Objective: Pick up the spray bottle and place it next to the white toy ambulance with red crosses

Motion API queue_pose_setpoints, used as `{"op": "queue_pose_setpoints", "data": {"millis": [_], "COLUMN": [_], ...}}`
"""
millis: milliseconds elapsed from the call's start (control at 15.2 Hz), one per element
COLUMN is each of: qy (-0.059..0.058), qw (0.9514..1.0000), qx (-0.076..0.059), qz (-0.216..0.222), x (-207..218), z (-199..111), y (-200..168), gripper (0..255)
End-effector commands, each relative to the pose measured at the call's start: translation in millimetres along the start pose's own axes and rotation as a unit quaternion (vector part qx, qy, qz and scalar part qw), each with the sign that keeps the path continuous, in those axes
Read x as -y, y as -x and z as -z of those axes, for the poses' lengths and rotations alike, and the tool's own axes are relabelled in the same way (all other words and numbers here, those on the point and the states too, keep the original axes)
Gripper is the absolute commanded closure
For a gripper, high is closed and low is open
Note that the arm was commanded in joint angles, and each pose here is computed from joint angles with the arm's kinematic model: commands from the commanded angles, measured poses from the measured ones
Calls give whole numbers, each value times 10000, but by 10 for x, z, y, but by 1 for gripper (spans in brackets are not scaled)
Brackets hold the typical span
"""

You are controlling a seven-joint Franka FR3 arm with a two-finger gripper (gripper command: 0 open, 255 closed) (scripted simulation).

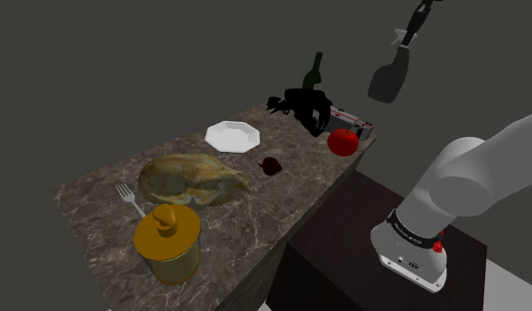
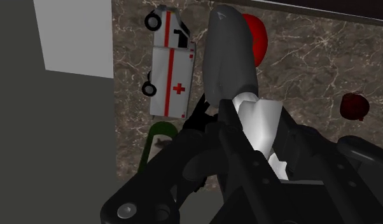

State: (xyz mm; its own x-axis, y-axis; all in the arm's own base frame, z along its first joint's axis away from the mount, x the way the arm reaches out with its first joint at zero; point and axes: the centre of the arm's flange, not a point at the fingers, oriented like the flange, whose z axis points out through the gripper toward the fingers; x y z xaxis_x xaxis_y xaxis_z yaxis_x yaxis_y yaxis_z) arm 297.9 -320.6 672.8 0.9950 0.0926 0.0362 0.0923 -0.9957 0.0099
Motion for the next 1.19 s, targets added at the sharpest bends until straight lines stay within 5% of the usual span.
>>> {"op": "queue_pose_setpoints", "data": {"millis": [0, 1122], "qy": [2, 2], "qw": [10000, 10000], "qx": [-2, -2], "qz": [1, 1], "x": [2, 11], "z": [-105, -1002], "y": [-1, 32], "gripper": [255, 255]}}
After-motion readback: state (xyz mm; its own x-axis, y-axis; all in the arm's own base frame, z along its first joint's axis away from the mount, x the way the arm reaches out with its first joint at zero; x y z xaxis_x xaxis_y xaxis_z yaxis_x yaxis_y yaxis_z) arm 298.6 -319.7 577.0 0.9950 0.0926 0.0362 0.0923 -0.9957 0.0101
